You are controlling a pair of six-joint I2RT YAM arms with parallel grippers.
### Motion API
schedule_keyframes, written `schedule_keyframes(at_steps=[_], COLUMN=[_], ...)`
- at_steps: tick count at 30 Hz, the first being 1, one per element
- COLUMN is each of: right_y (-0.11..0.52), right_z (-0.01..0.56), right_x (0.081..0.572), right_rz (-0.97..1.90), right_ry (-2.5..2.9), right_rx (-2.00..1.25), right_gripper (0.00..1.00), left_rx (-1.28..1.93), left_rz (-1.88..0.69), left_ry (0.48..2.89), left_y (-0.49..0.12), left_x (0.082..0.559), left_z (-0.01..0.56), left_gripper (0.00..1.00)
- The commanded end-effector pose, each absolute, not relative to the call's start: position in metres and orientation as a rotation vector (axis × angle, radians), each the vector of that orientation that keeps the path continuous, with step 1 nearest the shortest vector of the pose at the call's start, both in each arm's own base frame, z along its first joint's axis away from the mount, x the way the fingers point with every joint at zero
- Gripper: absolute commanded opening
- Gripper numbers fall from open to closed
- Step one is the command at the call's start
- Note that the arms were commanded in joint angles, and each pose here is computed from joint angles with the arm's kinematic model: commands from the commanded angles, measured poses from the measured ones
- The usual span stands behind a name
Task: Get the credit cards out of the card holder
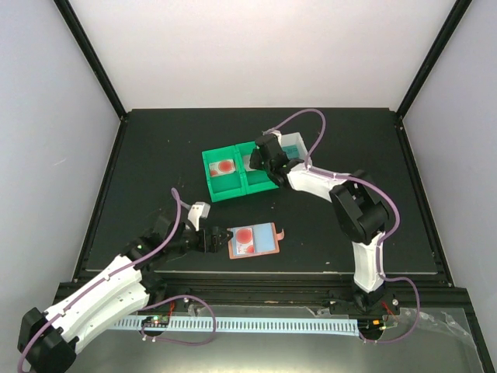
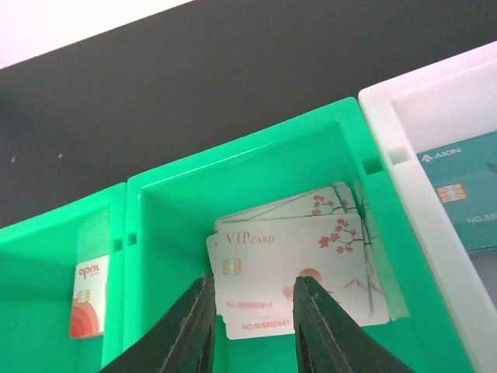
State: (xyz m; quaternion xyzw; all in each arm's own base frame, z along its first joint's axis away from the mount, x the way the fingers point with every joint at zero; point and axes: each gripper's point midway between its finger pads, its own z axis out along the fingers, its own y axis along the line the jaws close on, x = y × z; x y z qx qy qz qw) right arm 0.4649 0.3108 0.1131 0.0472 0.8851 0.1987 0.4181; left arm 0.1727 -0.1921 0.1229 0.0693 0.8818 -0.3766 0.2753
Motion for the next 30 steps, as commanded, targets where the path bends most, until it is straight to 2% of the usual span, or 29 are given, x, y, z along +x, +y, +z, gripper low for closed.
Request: schedule_keyframes(at_steps=[1,10,17,23,30], right_y=[0.298,0.295,0.292,0.288,0.305], right_z=[0.134,0.171,0.167,0.150,0.127], right_x=[0.465,0.430,0.378,0.334,0.290], right_rz=[0.406,0.498,0.660,0.769,0.898], right_ry=[2.215,2.231,2.314,2.377,2.443], right_rx=[0.074,-0.045,-0.117,-0.145,-0.222], right_gripper=[0.28,0.29,0.29,0.28,0.25], left_rx=[0.176,0.168,0.156,0.150,0.134], left_rz=[-1.041,-1.060,-1.146,-1.176,-1.137], left_ry=[2.348,2.367,2.378,2.402,2.444], left_y=[-0.195,-0.199,-0.211,-0.218,-0.218], left_x=[0.175,0.177,0.178,0.182,0.189], left_z=[0.126,0.121,0.113,0.102,0.088], left_gripper=[0.96,0.87,0.84,0.73,0.46])
